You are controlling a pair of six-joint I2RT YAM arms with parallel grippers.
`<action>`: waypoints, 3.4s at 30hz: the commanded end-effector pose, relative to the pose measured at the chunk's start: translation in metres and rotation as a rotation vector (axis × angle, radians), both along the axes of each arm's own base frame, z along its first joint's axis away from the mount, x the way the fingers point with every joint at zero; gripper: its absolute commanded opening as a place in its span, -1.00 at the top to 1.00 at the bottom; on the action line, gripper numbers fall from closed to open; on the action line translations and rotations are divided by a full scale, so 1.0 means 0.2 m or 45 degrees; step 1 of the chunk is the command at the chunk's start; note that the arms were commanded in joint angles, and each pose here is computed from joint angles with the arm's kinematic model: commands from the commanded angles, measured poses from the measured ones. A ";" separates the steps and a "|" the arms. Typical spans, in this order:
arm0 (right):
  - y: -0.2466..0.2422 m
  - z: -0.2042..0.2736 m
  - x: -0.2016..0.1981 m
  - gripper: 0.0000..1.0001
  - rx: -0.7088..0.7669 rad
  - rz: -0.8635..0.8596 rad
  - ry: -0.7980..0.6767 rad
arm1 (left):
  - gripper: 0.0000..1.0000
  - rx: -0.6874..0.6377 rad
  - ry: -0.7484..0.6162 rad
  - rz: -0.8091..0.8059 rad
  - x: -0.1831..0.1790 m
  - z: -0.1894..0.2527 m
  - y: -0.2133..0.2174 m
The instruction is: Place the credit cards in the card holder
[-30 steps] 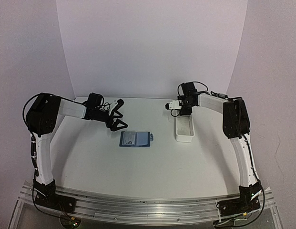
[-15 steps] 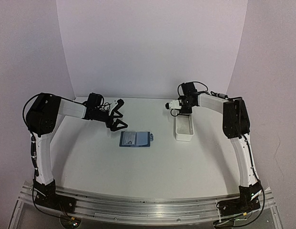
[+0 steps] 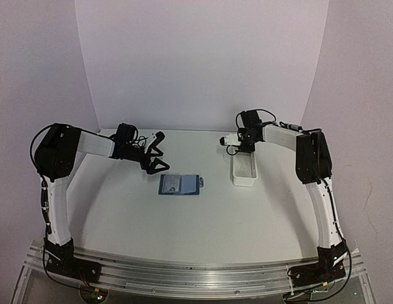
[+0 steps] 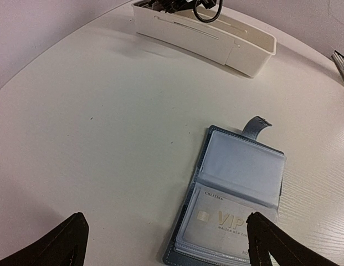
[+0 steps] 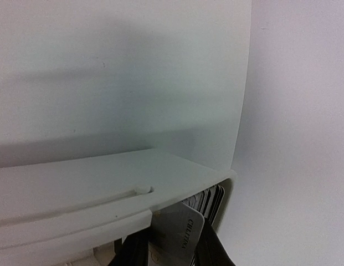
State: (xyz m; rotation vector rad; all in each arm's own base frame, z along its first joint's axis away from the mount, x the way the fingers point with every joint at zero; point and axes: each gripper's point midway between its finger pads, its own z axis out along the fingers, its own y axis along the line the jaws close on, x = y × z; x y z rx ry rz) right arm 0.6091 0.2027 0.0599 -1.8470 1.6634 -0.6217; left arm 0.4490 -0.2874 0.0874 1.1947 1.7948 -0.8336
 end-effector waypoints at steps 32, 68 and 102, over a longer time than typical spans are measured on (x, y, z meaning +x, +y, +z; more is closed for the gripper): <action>0.00 0.31 -0.05 1.00 0.108 -0.054 -0.013 | -0.99 -0.045 -0.018 -0.065 -0.02 0.09 -0.02; 0.06 0.55 -0.15 1.00 0.281 -0.052 0.060 | -0.99 -0.056 -0.015 -0.132 -0.06 0.11 -0.03; 0.04 0.13 -0.11 0.86 0.194 -0.085 0.183 | -0.99 -0.046 -0.007 -0.138 -0.07 0.09 -0.03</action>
